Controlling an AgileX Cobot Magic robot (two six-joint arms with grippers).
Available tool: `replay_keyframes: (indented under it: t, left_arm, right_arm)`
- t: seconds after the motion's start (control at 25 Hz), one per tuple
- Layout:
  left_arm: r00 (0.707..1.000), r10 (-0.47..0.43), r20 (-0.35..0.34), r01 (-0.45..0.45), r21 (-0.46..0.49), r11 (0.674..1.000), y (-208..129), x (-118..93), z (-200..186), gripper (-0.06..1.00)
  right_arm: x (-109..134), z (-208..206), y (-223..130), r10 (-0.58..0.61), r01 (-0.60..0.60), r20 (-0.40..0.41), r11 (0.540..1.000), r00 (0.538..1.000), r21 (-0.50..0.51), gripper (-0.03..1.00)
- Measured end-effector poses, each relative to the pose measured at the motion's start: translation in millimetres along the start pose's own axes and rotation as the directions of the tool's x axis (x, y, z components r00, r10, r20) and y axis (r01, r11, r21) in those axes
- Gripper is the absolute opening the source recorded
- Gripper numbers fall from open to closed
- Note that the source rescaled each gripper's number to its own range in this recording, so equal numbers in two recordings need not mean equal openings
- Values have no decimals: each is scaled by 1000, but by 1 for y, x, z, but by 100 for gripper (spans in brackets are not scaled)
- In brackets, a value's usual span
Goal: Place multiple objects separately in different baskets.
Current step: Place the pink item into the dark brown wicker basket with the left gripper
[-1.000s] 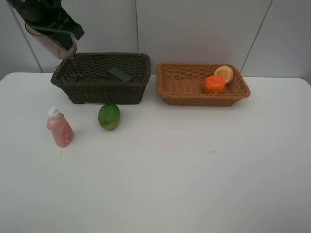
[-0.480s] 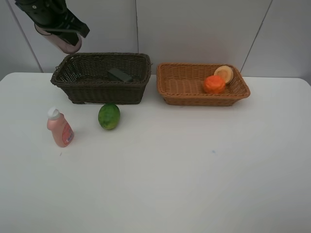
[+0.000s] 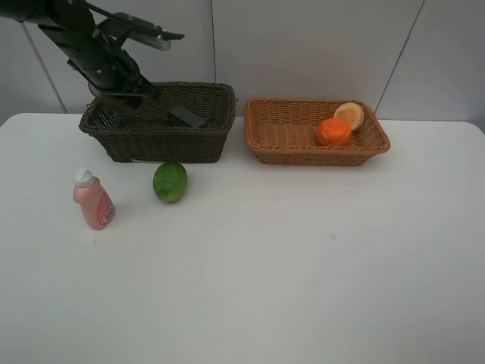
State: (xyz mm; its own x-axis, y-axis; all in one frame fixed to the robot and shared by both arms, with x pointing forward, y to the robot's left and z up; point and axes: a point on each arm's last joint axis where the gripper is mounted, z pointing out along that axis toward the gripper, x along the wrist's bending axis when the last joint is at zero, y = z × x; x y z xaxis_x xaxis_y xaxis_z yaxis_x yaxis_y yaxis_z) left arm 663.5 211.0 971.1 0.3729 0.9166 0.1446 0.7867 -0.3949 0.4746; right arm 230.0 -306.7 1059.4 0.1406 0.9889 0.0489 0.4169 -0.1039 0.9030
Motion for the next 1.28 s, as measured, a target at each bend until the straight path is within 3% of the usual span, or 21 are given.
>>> replay_keyframes:
  t: [0.24, 0.56, 0.92, 1.0, 1.2, 1.28]
  left_arm:
    - [999, -32, -15, 32, -6, 999, -4, 12, 11, 0]
    - [999, -41, -2, 42, 21, 999, -10, 10, 32, 0]
    - [999, -34, -5, 34, -11, 999, -8, 10, 34, 1]
    - [1000, -14, -6, 14, -12, 1000, -8, 10, 34, 9]
    - [1000, -13, -10, 13, -35, 999, -6, 11, 34, 63]
    - [1000, -18, -11, 17, -45, 999, -5, 11, 33, 72]
  right_arm:
    - [0, 0, 0, 0, 0, 0, 1000, 1000, 0, 94]
    - [0, 0, 0, 0, 0, 0, 1000, 1000, 0, 94]
    - [0, 0, 0, 0, 0, 0, 1000, 1000, 0, 94]
    - [0, 0, 0, 0, 0, 0, 1000, 1000, 0, 94]
    - [0, 0, 0, 0, 0, 0, 1000, 1000, 0, 94]
    - [0, 0, 0, 0, 0, 0, 1000, 1000, 0, 94]
